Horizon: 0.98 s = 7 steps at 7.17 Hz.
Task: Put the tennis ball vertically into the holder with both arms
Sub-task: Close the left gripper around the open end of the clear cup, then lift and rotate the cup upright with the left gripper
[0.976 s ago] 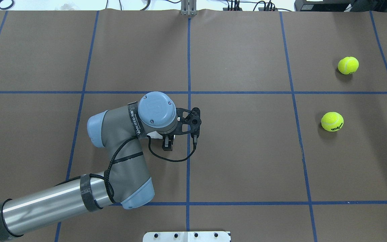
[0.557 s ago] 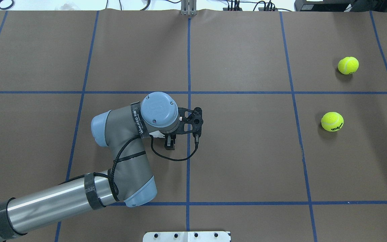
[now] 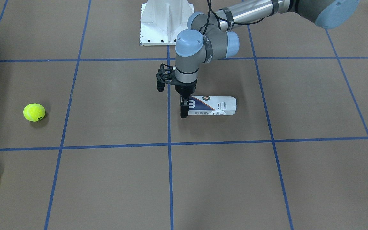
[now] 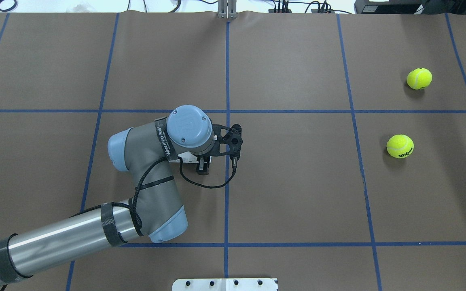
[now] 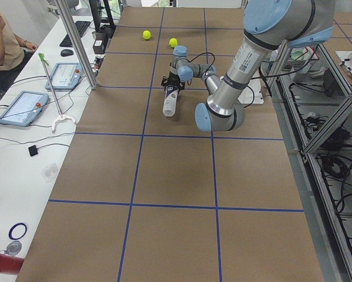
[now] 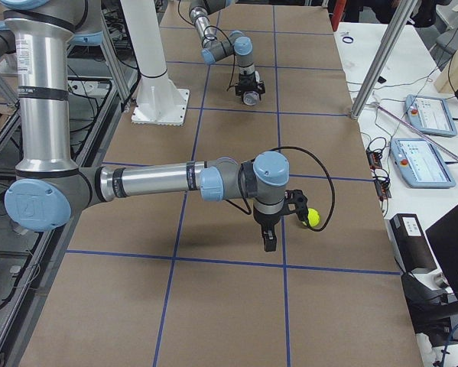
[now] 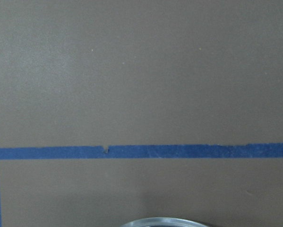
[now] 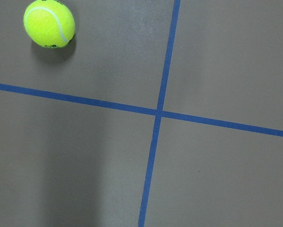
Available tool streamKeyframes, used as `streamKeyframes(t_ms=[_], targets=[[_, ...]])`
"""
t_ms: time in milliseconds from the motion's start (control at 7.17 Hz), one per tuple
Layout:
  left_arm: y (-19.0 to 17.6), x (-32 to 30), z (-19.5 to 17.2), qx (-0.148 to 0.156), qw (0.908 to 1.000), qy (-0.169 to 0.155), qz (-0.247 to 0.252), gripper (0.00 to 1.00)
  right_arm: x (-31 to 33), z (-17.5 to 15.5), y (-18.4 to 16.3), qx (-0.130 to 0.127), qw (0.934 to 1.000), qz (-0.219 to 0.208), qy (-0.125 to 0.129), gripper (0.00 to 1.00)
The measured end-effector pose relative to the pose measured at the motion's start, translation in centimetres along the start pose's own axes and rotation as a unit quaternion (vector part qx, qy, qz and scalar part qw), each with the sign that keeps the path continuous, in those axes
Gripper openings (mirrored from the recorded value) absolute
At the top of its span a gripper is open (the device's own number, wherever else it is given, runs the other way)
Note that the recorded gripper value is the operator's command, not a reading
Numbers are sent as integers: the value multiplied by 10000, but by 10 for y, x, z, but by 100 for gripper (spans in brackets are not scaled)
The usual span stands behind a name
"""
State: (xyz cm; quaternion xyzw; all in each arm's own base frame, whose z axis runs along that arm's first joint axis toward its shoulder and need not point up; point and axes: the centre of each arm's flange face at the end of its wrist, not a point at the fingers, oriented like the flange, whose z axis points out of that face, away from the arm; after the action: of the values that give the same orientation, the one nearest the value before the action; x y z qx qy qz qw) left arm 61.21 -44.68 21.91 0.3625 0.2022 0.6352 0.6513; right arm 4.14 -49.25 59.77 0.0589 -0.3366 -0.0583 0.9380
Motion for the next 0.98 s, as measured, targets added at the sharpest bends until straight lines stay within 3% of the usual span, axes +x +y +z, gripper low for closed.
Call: streamKeyframes(t_ms=[557, 976], targets=[[3, -5, -1, -12, 10000, -25, 16, 79, -1, -1, -2, 17, 10000, -14, 0, 100], [-4, -8, -11, 129, 9999, -91, 24, 77, -2, -2, -2, 21, 10000, -20, 0, 100]])
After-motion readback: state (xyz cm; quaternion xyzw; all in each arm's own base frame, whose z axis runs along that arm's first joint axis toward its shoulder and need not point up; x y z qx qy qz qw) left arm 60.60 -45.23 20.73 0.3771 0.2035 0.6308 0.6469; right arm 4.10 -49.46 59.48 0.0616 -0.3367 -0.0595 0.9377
